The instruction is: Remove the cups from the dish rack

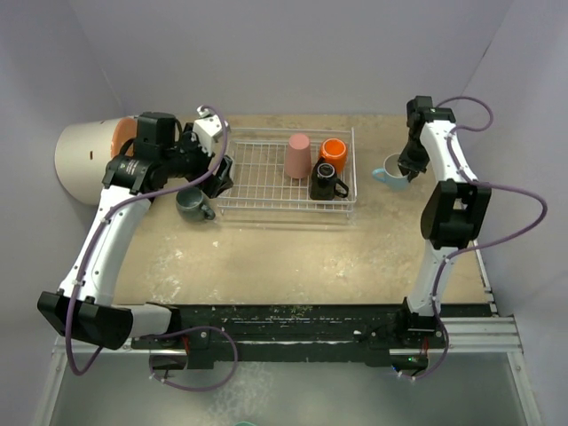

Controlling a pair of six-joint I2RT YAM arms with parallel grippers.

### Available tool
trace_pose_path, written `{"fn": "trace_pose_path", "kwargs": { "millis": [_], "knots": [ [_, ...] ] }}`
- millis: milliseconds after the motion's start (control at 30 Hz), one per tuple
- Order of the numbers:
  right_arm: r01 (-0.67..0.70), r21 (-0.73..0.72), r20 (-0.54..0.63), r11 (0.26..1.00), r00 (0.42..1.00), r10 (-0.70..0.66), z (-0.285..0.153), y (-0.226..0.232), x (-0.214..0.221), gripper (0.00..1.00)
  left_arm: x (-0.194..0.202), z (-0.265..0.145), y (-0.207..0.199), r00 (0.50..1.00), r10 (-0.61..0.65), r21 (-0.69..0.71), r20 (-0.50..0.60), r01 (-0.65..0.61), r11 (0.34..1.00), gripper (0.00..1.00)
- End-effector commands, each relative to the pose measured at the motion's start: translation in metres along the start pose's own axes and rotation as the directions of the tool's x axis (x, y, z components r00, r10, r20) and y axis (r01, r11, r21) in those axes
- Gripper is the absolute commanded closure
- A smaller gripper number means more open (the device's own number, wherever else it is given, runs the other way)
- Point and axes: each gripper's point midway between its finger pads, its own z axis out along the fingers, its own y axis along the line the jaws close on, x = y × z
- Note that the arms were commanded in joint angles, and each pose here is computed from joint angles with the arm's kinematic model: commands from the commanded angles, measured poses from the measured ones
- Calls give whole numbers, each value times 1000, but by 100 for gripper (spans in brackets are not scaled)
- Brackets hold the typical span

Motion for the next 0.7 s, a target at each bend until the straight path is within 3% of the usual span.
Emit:
{"fn": "trace_pose_path", "kwargs": {
  "millis": [0, 200, 667],
  "knots": [
    [-89, 0, -30, 996, 996, 89, -13, 1, -7, 100, -6, -14, -8, 997, 54, 13, 49, -55, 998, 0],
    [-118, -32, -83, 993, 990, 115, 4, 9, -6, 100, 0, -16, -13, 997, 60, 22, 45, -61, 998, 0],
    [-108, 41, -203, 993, 972, 115, 33, 8, 17, 100, 0, -21, -23, 997, 61, 65, 50, -64, 996, 0]
  ]
}}
